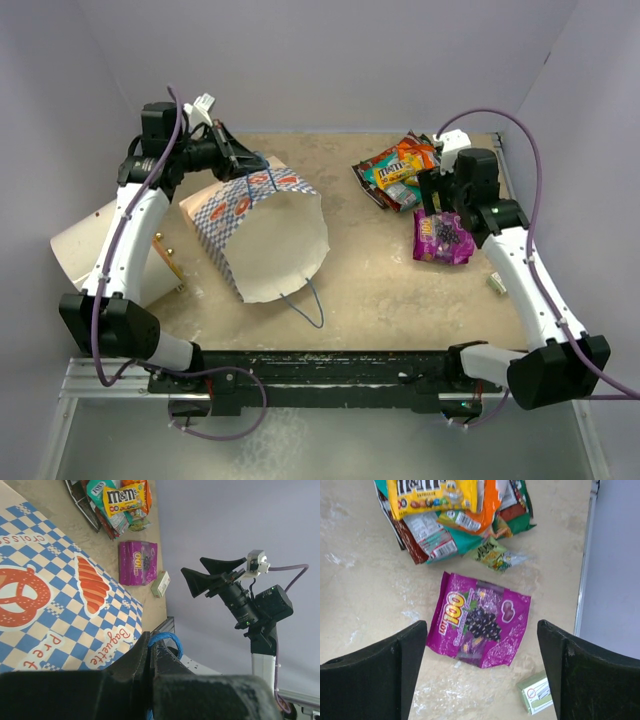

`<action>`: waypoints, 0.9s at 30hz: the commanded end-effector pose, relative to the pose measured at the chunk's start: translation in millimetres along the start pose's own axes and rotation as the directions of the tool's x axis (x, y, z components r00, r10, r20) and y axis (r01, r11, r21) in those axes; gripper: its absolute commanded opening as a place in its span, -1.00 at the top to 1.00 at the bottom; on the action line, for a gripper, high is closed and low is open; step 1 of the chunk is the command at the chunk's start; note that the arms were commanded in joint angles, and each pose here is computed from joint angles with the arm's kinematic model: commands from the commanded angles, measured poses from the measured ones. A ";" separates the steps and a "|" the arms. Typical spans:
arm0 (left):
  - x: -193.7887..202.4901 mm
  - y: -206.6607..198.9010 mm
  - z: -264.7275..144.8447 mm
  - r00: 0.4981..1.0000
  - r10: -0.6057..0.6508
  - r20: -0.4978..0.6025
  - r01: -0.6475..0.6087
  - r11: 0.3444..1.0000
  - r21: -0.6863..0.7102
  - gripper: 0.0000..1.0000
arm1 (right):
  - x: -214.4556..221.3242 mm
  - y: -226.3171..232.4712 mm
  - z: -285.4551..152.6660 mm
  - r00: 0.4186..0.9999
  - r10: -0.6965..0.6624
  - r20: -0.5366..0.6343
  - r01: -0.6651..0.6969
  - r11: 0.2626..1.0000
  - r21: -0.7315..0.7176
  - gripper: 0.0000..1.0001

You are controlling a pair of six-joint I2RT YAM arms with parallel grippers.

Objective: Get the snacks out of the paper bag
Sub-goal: Adjust the paper bag at the center of the board.

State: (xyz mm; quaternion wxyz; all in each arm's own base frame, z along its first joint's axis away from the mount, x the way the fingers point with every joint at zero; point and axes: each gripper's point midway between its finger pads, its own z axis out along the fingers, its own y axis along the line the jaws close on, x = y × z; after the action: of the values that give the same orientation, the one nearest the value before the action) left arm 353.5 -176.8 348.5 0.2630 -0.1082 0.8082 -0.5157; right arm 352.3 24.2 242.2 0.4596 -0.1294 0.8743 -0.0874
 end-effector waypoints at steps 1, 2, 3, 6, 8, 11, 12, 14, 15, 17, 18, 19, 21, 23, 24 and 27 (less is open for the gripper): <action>-0.7 -40.5 0.9 0.998 0.049 0.031 -0.051 0.996 0.075 1.00 | -56.6 2.7 -13.1 0.984 0.050 0.172 -0.044 0.998 -0.039 -0.96; 2.3 -45.2 4.0 0.998 0.049 0.027 -0.051 0.995 0.080 1.00 | -62.5 5.5 -14.2 0.979 0.068 0.190 -0.058 0.997 -0.055 -1.00; 4.7 -52.1 5.9 0.998 0.049 0.026 -0.051 0.995 0.089 1.00 | -68.8 6.4 -15.8 0.973 0.093 0.209 -0.082 0.995 -0.062 -0.99; 13.6 -79.1 14.4 0.998 0.055 0.013 -0.056 0.989 0.134 1.00 | -89.9 2.6 -24.0 0.947 0.178 0.267 -0.166 0.984 -0.067 -0.99; 18.0 -101.1 19.2 0.997 0.072 0.003 -0.072 0.983 0.169 1.00 | -103.2 -1.4 -29.8 0.925 0.235 0.298 -0.225 0.972 -0.068 -0.99; 14.5 -129.9 15.7 0.995 0.102 0.020 -0.104 0.973 0.207 1.00 | -119.3 2.0 -39.5 0.890 0.335 0.310 -0.312 0.942 -0.123 -0.99; 11.9 -137.1 12.1 0.993 0.109 0.036 -0.114 0.970 0.215 1.00 | -121.9 1.3 -42.4 0.885 0.345 0.312 -0.321 0.939 -0.126 -0.99; 7.5 -144.4 5.9 0.989 0.127 0.069 -0.139 0.966 0.216 1.00 | -126.3 -0.4 -49.5 0.877 0.358 0.322 -0.333 0.934 -0.132 -0.99; 5.3 -143.9 4.3 0.988 0.134 0.081 -0.149 0.966 0.210 1.00 | -127.1 -0.9 -52.3 0.873 0.363 0.325 -0.337 0.932 -0.135 -0.99; 0.5 -134.3 1.4 0.989 0.119 0.084 -0.133 0.973 0.189 1.00 | -127.4 -0.5 -57.8 0.870 0.365 0.330 -0.336 0.931 -0.143 -0.99; -4.7 -126.4 -1.7 0.991 0.100 0.093 -0.115 0.978 0.176 1.00 | -126.6 -0.5 -60.1 0.871 0.364 0.331 -0.335 0.931 -0.143 -0.99; -9.1 -118.0 -4.6 0.991 0.085 0.104 -0.101 0.981 0.166 1.00 | -126.3 -0.4 -62.2 0.870 0.365 0.331 -0.335 0.931 -0.145 -0.99; -18.0 -91.3 -10.1 0.989 0.058 0.133 -0.074 0.990 0.118 1.00 | -124.7 1.7 -65.1 0.877 0.354 0.326 -0.320 0.935 -0.155 -0.99; -28.6 -59.0 -16.9 0.986 0.036 0.163 -0.046 0.997 0.059 1.00 | -125.3 3.6 -68.8 0.882 0.343 0.323 -0.303 0.938 -0.168 -0.99; -31.4 -42.3 -18.7 0.985 0.028 0.170 -0.032 0.999 0.024 1.00 | -126.1 4.2 -70.4 0.882 0.345 0.323 -0.303 0.937 -0.174 -0.99; -27.3 -5.9 -14.0 0.990 0.015 0.140 -0.009 0.999 -0.045 1.00 | -130.4 4.7 -76.4 0.872 0.366 0.325 -0.319 0.929 -0.190 -0.99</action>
State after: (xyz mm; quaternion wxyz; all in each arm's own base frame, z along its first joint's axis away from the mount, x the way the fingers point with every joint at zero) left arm 370.3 -171.1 389.4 0.3130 -0.1519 0.7852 -0.5122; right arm 368.8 64.0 349.4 0.5787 -0.0185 0.8139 0.0473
